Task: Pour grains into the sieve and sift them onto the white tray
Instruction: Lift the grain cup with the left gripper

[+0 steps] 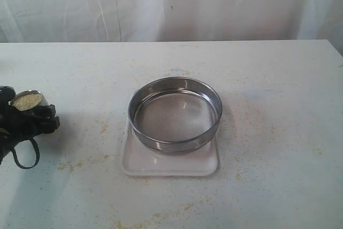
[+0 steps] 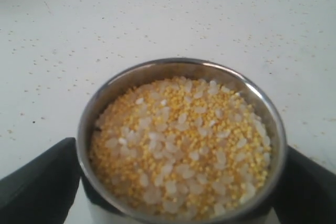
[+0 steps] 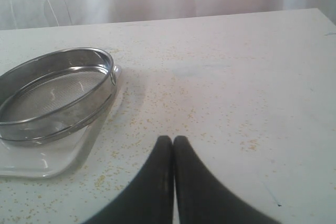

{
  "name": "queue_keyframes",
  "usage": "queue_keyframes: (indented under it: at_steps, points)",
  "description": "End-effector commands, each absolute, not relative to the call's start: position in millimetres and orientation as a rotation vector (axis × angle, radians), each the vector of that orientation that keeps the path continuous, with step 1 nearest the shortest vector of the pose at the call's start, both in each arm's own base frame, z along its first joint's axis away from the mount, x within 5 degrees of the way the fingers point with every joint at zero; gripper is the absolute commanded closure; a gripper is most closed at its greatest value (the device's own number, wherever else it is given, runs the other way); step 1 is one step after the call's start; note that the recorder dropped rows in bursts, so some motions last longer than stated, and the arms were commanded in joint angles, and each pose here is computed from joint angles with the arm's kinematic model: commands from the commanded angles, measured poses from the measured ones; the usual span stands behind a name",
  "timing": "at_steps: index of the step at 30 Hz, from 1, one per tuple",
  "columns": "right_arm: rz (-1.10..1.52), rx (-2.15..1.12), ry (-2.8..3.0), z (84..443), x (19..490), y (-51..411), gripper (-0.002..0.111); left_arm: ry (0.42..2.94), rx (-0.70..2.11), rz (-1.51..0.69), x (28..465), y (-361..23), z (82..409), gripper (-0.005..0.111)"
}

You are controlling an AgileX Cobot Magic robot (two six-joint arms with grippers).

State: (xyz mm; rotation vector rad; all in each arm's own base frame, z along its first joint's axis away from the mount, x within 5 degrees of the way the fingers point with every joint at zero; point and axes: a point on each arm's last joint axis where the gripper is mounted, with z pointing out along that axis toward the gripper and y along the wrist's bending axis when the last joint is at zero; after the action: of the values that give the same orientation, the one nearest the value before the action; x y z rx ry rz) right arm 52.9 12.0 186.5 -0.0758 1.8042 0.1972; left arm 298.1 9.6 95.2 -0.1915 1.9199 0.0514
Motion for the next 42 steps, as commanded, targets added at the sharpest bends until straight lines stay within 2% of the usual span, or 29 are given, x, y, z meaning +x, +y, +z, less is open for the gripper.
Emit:
queue_keyframes:
  at_steps: [1,17,35,42]
  points:
    - [0.2,-0.067,1.799,185.0,53.0,11.9,0.108,1.912,-0.212,0.06,298.1,10.7,95.0,0.015]
    - [0.2,-0.067,1.799,185.0,53.0,11.9,0.108,1.918,-0.232,0.053,312.3,10.9,98.9,0.015]
    - [0.2,-0.067,1.799,185.0,53.0,11.9,0.108,1.931,-0.232,0.066,312.2,11.6,78.7,0.015]
    - [0.2,-0.067,1.799,185.0,53.0,11.9,0.108,1.898,-0.231,0.061,321.4,11.4,83.8,0.015]
